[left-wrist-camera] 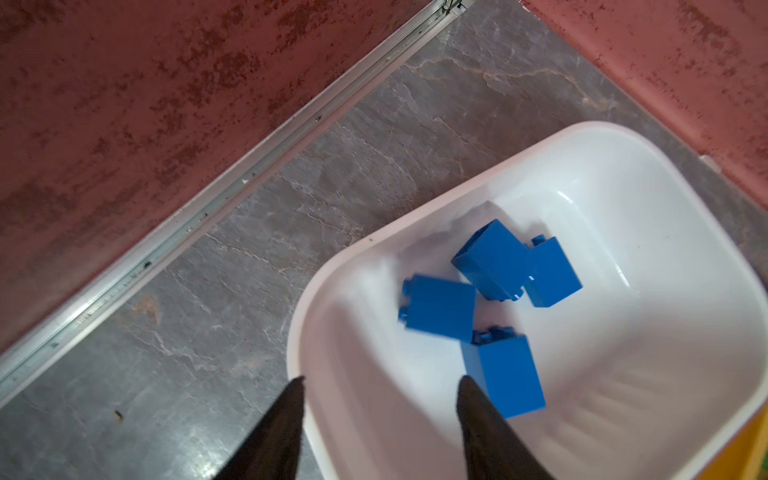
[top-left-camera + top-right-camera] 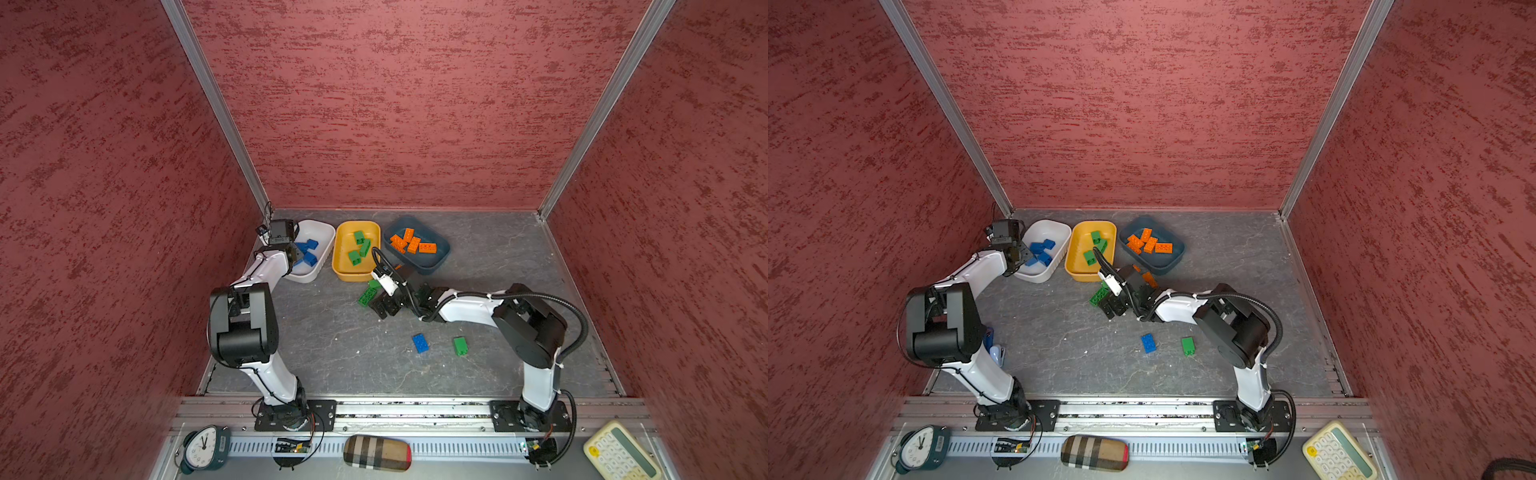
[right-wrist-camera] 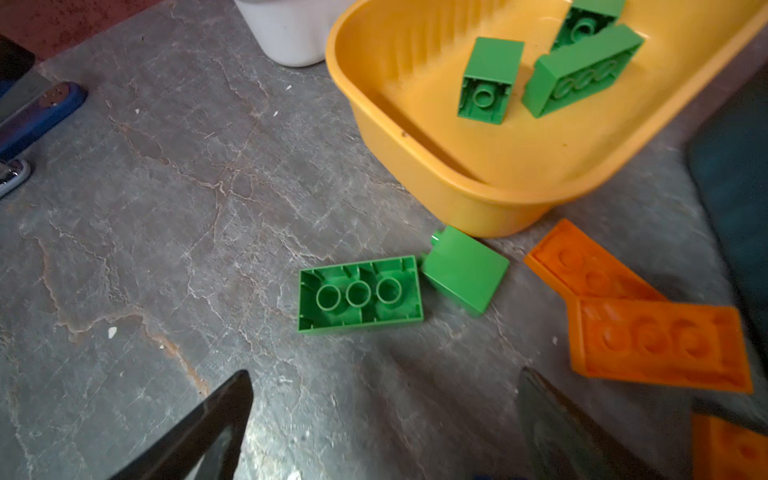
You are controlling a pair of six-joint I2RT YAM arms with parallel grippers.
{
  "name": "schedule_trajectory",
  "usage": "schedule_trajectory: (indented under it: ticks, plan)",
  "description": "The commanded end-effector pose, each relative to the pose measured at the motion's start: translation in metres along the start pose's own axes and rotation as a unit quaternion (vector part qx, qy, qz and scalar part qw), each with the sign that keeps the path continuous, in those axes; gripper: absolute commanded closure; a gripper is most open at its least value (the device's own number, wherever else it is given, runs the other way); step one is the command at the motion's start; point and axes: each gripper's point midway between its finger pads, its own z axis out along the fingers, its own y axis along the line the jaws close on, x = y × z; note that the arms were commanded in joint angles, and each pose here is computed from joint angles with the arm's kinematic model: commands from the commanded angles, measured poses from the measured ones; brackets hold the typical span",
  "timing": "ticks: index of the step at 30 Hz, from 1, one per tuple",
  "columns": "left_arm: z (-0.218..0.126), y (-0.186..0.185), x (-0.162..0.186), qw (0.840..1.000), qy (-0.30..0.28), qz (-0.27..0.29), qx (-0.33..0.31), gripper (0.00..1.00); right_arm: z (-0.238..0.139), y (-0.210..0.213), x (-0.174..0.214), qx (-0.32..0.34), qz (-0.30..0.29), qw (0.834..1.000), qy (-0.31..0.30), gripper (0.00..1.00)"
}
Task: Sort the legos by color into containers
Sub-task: 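Drop the blue brick in the white tub while the right gripper reaches green bricks, then grasp a green brick beside the yellow tub with the right gripper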
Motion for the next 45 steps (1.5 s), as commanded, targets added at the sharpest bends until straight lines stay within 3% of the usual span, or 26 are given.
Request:
schedule_trajectory:
  ticks: [1,3,6,13,18,35,45]
  plan:
    - [-0.008,-0.011,-0.002,1.000,0.008,-0.002,0.027,0.17,0.013,0.004,-0.009,0.000,-0.045,0.999,-0.006,0.02]
    - [-0.014,-0.014,-0.003,0.999,0.006,-0.005,0.042,0.06,0.020,0.004,-0.006,0.005,-0.055,0.998,0.002,0.01]
    - [-0.025,-0.017,-0.003,0.998,0.005,-0.006,0.061,0.01,0.030,0.005,-0.001,0.010,-0.071,0.997,0.010,0.01]
    - [-0.049,-0.019,0.001,0.994,-0.003,-0.007,0.105,0.01,0.042,0.027,0.009,-0.012,-0.111,0.993,0.024,0.01]
    - [-0.064,-0.023,0.005,0.990,-0.008,-0.010,0.138,0.01,0.052,0.029,0.012,-0.008,-0.098,0.995,0.023,0.02]
    - [-0.069,-0.030,0.011,0.988,0.008,-0.011,0.157,0.01,0.084,0.027,0.028,-0.006,-0.117,0.993,0.021,0.03]
    - [-0.082,-0.028,0.020,0.986,0.021,-0.018,0.167,0.01,0.076,0.030,0.028,-0.014,-0.131,0.991,0.027,0.18]
